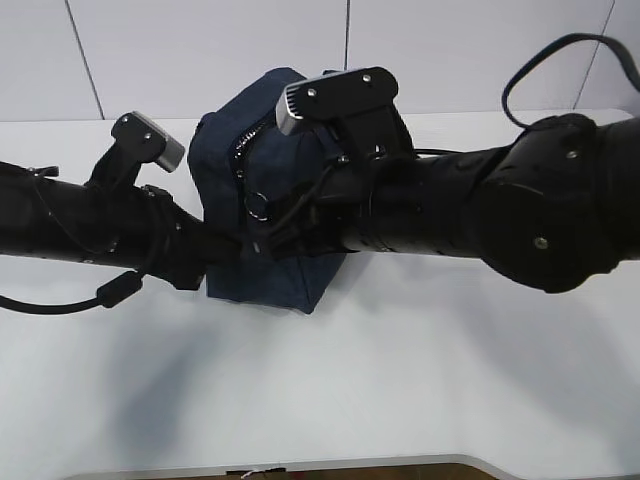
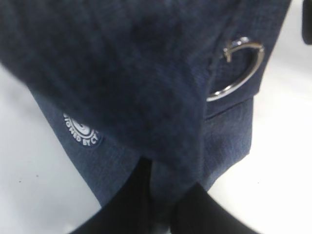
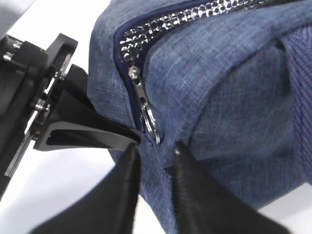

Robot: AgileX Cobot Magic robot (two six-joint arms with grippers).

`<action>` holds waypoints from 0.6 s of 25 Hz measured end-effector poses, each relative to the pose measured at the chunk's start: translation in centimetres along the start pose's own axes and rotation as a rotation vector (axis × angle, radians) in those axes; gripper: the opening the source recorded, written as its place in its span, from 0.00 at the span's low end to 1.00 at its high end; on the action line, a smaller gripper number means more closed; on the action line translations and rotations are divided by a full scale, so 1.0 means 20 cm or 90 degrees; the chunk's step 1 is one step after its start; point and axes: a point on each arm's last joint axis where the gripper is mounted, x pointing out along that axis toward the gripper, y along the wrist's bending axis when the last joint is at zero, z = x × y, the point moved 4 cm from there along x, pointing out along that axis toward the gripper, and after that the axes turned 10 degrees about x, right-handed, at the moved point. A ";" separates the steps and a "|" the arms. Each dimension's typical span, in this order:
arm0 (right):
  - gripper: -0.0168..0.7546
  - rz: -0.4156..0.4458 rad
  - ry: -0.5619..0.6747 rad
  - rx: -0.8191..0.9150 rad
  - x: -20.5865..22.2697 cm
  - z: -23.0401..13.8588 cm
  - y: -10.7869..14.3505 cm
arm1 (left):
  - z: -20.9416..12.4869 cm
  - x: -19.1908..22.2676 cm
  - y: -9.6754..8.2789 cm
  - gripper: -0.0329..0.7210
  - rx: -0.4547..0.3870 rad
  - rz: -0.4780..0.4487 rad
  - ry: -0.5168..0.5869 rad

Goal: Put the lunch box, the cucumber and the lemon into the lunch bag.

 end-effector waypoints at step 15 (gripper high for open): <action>0.39 0.002 0.004 -0.001 0.05 -0.03 -0.01 | 0.00 0.00 0.00 0.07 -0.001 0.000 -0.001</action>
